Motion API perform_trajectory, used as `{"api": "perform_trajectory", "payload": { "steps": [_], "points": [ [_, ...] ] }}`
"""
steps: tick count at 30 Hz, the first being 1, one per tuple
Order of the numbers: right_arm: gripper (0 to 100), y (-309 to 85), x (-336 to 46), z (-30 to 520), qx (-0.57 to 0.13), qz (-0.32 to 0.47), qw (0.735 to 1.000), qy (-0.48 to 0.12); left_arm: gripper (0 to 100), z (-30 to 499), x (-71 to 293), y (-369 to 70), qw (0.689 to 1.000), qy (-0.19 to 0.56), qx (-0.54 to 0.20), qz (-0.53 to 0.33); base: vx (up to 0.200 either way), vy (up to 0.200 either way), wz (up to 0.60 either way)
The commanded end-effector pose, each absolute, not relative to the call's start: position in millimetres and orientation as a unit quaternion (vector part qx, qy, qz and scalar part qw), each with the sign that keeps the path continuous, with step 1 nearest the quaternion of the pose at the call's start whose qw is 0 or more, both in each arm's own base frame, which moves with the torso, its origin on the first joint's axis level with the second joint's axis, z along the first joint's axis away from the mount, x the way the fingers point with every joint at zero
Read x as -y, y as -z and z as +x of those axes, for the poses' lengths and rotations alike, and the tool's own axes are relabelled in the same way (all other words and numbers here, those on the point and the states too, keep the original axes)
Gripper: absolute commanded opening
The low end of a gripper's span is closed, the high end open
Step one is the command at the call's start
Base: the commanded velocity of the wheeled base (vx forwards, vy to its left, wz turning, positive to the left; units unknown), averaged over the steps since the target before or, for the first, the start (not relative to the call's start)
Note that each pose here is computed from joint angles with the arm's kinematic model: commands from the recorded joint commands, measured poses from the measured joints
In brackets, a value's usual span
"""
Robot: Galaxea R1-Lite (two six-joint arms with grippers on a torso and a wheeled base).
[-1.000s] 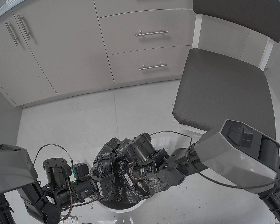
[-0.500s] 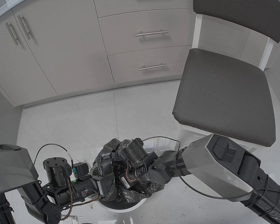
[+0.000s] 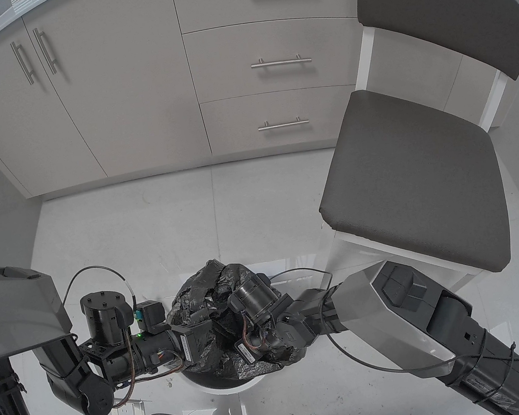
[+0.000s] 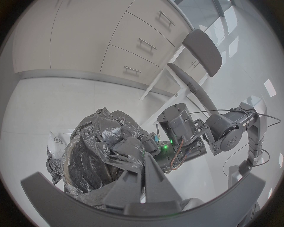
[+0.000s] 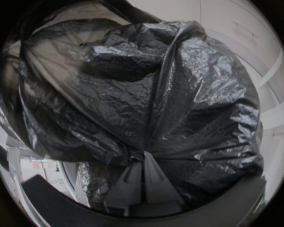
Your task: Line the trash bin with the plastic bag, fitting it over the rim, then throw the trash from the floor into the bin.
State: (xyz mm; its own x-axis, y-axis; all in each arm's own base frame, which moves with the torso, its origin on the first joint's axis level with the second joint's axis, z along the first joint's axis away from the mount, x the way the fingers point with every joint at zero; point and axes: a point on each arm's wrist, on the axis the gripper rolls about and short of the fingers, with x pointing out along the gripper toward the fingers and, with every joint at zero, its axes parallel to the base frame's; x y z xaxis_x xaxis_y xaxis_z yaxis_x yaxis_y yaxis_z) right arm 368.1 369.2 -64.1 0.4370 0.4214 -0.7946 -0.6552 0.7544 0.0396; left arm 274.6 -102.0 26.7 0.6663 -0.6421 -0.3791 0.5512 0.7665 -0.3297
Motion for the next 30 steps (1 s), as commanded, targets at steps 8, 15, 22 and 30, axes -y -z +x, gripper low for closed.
{"api": "perform_trajectory", "payload": {
  "steps": [8, 15, 22, 30],
  "points": [
    [100, 71.5, -373.1, 362.1, -0.430, -0.142, 0.830, -0.326, 0, 274.2, 101.8, -27.8, 0.909, 0.328, -0.241, -0.094, 0.000, 0.000, 0.00],
    [100, 37.9, -380.0, 359.9, -0.404, -0.130, 0.841, -0.336, 0, 274.1, 101.8, -28.7, 0.909, 0.328, -0.240, -0.094, 0.000, 0.000, 0.00],
    [100, -21.6, -386.2, 354.7, -0.357, -0.106, 0.859, -0.351, 0, 275.3, 102.2, -28.8, 0.910, 0.329, -0.235, -0.094, 0.000, 0.000, 0.00],
    [100, -50.5, -381.6, 345.5, -0.344, -0.104, 0.865, -0.351, 0, 276.4, 103.5, -28.8, 0.910, 0.331, -0.232, -0.094, 0.000, 0.000, 0.00]
  ]
}}
